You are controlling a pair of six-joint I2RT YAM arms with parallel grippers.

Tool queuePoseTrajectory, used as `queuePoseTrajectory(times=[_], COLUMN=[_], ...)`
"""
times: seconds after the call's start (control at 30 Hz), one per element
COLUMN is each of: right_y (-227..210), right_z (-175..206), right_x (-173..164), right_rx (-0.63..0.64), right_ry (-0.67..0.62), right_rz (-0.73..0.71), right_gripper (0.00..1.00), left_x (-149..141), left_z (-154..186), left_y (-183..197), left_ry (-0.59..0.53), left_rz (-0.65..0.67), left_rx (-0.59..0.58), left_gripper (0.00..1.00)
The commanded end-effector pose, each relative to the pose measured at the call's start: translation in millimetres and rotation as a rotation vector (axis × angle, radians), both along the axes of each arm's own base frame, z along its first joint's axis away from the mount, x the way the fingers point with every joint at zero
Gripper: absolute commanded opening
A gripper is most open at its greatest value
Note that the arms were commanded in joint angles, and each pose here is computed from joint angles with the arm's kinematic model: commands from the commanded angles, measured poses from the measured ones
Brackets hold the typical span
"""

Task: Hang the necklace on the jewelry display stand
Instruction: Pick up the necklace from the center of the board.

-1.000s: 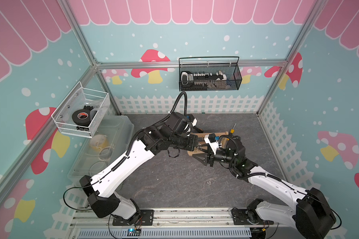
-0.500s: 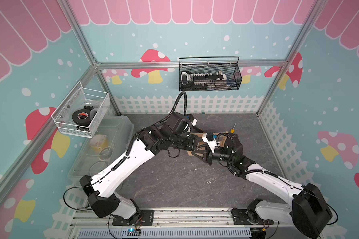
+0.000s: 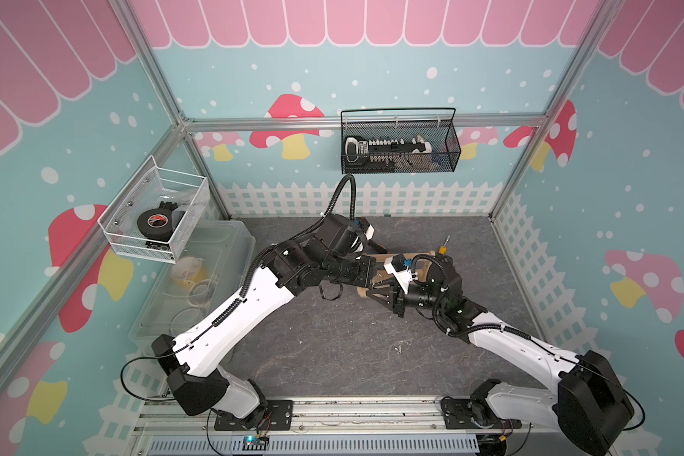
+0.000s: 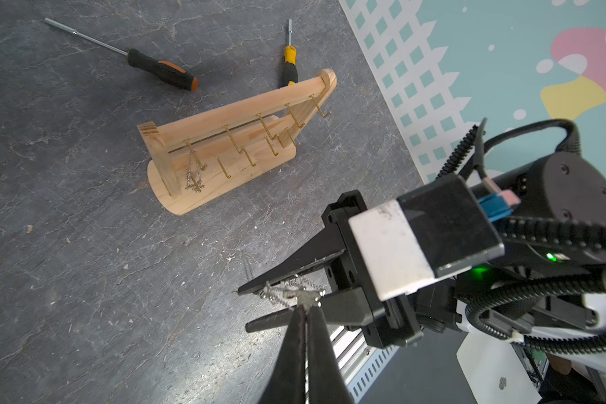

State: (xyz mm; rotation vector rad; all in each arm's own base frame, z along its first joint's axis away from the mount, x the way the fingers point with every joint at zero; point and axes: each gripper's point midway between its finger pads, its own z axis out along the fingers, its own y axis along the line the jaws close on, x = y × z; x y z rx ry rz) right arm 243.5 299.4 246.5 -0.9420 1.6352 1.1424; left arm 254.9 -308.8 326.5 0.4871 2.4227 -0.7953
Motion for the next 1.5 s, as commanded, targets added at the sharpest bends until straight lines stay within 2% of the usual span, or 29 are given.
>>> queuePoseTrajectory(times=[0.0,0.43,0.6,0.9,1.0,1.07,1.2,1.47], right_y=[1,-1,1,-1,-1,-2,-5,-9], right_z=[10,19,21,43,49,49,52,62], right_x=[-6,-10,-22,-35,-31,-25,-16,-11], right_rx=[0.011,0.024,0.036,0.036,0.021,0.007,0.005,0.015], right_ry=[-0.041,-0.034,0.057,0.152,0.200,0.239,0.318,0.363], right_rz=[0.024,0.027,0.083,0.121,0.107,0.091,0.076,0.079], right_gripper=[0.16,0.00,0.00,0.00,0.00,0.00,0.00,0.00], left_x=[0,9,24,18,14,13,18,30], left_z=[20,11,-3,-40,-48,-50,-43,-18], left_y=[7,12,18,10,9,10,24,43], left_ry=[-0.038,-0.020,0.022,0.143,0.175,0.181,0.119,-0.084], left_rz=[0.016,0.060,0.125,0.119,0.115,0.117,0.148,0.133], left_rx=[-0.025,-0.031,-0.074,-0.082,-0.091,-0.097,-0.085,-0.046], left_gripper=[0.00,0.00,0.00,0.00,0.09,0.18,0.27,0.31])
